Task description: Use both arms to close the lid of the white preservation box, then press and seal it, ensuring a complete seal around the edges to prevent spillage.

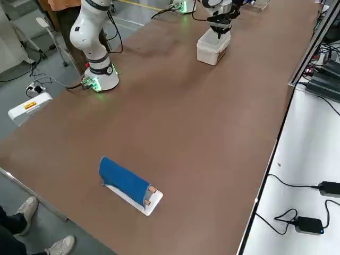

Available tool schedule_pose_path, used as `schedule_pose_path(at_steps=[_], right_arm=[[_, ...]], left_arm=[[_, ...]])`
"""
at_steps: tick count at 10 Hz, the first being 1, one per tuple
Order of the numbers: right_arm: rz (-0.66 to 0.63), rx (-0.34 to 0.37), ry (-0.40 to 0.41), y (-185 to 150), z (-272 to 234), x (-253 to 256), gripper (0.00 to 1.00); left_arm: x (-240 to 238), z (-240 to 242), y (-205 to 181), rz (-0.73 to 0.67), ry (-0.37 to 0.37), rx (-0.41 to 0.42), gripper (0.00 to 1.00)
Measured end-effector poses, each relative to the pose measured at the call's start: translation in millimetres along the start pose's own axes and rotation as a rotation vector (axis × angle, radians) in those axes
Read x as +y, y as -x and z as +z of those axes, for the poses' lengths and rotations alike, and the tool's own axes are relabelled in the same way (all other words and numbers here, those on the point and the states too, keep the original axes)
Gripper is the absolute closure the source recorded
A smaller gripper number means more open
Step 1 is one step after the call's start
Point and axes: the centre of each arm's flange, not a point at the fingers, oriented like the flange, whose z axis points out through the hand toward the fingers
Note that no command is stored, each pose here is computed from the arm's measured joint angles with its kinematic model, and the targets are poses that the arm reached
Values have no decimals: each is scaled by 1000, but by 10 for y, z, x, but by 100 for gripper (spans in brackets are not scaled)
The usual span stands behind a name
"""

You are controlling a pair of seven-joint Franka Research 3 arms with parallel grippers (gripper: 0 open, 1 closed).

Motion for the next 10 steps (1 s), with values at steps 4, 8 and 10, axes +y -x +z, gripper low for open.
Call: schedule_pose_path(at_steps=[4, 8, 10], right_arm=[[-3, 7, -5, 17, 3, 12, 99], [-3, -10, -25, 107, 16, 51, 99], [-8, -22, -33, 163, 27, 79, 99]], left_arm=[[82, 189, 211, -4, 23, 7, 99], [114, 411, 253, -1, 43, 9, 99], [122, 455, 275, -3, 46, 9, 99]])
